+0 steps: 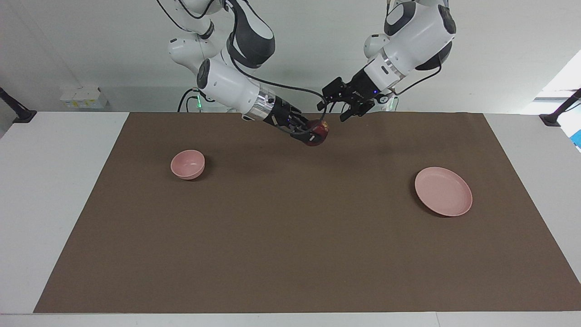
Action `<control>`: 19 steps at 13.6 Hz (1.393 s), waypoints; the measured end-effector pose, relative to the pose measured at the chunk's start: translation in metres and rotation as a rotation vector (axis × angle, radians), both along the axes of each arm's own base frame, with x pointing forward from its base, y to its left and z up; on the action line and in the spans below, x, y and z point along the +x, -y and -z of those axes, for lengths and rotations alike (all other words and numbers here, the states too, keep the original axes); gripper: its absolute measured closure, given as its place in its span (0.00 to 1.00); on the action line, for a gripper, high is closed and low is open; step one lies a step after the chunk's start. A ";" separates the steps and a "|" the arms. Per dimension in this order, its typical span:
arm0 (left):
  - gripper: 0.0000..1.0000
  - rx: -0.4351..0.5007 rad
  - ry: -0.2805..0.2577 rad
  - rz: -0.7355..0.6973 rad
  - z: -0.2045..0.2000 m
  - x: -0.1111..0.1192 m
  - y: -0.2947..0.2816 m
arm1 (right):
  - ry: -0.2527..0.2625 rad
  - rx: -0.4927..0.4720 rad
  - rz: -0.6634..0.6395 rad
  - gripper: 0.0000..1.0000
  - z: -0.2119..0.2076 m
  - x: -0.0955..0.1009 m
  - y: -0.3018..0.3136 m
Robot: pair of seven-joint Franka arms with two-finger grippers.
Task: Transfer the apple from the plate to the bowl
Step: 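Carry the apple toward the bowl while the left gripper withdraws, then lower the apple into the pink bowl and open the right gripper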
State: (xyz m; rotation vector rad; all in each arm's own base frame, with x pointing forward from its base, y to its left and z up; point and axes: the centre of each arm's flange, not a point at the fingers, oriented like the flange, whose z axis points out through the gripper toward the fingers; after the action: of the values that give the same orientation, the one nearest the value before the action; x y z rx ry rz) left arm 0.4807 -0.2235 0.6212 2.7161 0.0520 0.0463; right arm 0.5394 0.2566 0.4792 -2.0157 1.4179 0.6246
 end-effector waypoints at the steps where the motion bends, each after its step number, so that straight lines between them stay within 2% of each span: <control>1: 0.00 0.063 0.027 -0.008 -0.008 0.004 -0.016 | 0.015 -0.051 -0.038 0.28 0.004 0.003 0.015; 4: 0.00 0.233 0.114 -0.014 -0.021 0.016 -0.054 | 0.052 -0.155 -0.147 0.28 0.007 0.014 0.067; 6: 0.00 0.302 0.150 0.037 -0.024 0.024 -0.083 | 0.100 -0.265 -0.277 0.28 0.000 0.019 0.103; 9: 0.00 0.367 0.138 0.187 -0.033 0.028 -0.134 | 0.190 -0.465 -0.551 0.28 -0.006 0.020 0.137; 13: 0.00 0.423 0.111 0.256 -0.040 0.031 -0.150 | 0.284 -0.558 -0.837 0.28 -0.003 0.023 0.198; 16: 0.00 0.423 0.088 0.242 -0.038 0.036 -0.155 | 0.301 -0.557 -0.903 0.28 0.014 0.012 0.251; 19: 0.00 0.417 0.072 0.141 -0.043 0.041 -0.156 | 0.317 -0.567 -0.927 0.28 0.055 -0.009 0.278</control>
State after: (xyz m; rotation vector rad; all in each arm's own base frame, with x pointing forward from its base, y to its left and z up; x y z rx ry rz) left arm 0.5219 -0.0680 0.6639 3.1223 -0.1913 0.1261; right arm 0.5300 -0.0211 0.4242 -3.0596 0.4205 0.2199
